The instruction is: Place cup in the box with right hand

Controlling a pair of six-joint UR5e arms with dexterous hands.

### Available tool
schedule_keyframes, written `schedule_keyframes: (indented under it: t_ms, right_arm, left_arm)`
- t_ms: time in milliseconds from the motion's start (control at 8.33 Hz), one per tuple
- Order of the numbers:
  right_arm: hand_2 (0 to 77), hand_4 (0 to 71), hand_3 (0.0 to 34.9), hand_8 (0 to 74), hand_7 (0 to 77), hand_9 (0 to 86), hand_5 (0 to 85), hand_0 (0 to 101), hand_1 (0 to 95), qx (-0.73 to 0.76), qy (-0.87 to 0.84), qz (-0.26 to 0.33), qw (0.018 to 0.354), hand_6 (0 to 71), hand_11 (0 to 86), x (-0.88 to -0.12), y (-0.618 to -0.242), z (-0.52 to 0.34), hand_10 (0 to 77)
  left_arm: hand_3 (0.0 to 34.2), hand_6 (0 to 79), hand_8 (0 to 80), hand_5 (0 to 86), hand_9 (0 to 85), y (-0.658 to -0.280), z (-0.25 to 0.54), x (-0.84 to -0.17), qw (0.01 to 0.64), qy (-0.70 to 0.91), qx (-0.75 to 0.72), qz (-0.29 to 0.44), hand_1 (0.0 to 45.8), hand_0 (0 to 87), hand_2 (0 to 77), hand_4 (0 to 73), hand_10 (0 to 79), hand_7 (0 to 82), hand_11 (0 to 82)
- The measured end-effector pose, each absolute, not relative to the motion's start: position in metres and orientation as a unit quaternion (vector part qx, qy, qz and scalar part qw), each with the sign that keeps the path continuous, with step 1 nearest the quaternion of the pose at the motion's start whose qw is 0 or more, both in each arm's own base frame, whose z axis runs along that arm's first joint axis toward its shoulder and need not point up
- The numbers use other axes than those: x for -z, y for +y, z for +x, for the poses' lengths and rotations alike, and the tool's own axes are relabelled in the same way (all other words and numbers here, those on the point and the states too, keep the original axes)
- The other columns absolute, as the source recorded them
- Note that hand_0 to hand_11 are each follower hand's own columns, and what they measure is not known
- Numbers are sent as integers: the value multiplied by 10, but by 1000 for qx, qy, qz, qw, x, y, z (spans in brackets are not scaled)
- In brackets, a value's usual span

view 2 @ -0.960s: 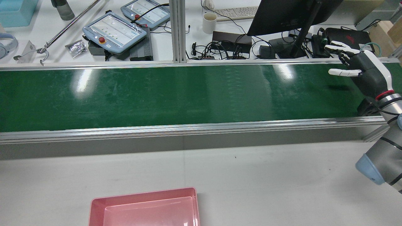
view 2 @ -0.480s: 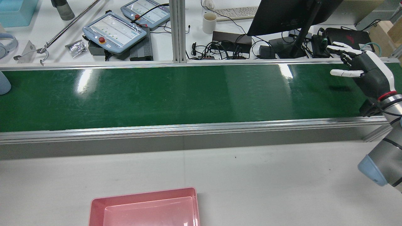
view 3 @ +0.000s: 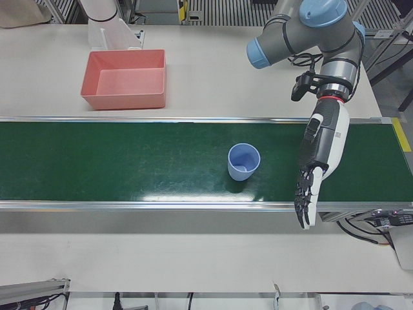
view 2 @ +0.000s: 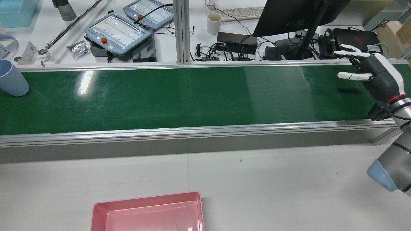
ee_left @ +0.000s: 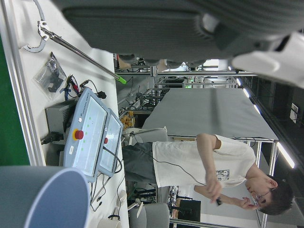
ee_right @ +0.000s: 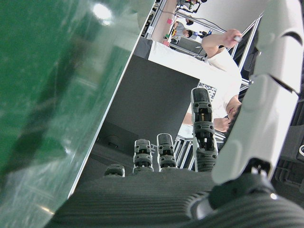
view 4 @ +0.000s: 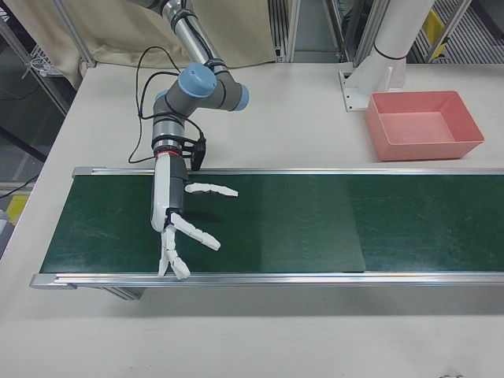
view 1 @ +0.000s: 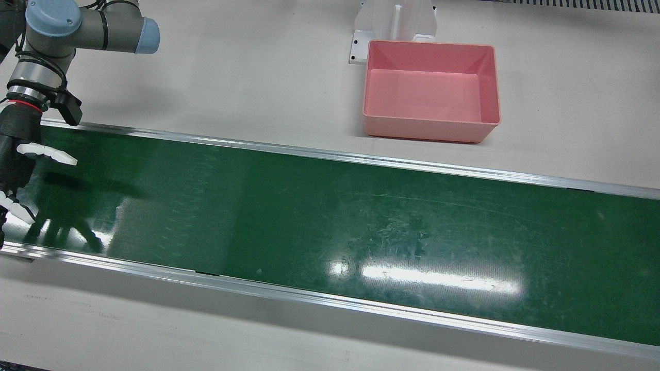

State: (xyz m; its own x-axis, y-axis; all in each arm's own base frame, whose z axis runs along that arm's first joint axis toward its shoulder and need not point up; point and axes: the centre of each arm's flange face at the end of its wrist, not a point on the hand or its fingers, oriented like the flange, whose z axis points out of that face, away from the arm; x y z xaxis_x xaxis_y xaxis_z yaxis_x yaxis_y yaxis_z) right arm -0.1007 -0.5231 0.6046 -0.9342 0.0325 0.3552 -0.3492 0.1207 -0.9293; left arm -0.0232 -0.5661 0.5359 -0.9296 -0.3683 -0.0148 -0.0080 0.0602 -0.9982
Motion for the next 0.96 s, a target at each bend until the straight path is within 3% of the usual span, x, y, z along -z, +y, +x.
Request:
schedule_keyframes:
  t_ms: [240, 960]
  right_arm:
    - [136, 262, 48, 93, 235, 120, 55, 494, 125, -655, -733, 107, 149, 38, 16, -607, -522, -104, 5]
    - [153, 262, 44, 93, 235, 120, 55, 494, 131, -655, -733, 106, 148, 38, 16, -607, -522, -103, 5]
  left_arm:
    - [0, 0, 0, 0, 0, -566, -23, -536, 134, 716, 673, -131, 5, 0, 5, 0, 0, 0, 0]
    - [0, 0, 0, 0, 5, -566, -23, -537, 134, 715, 673, -132, 5, 0, 5, 0, 0, 0, 0]
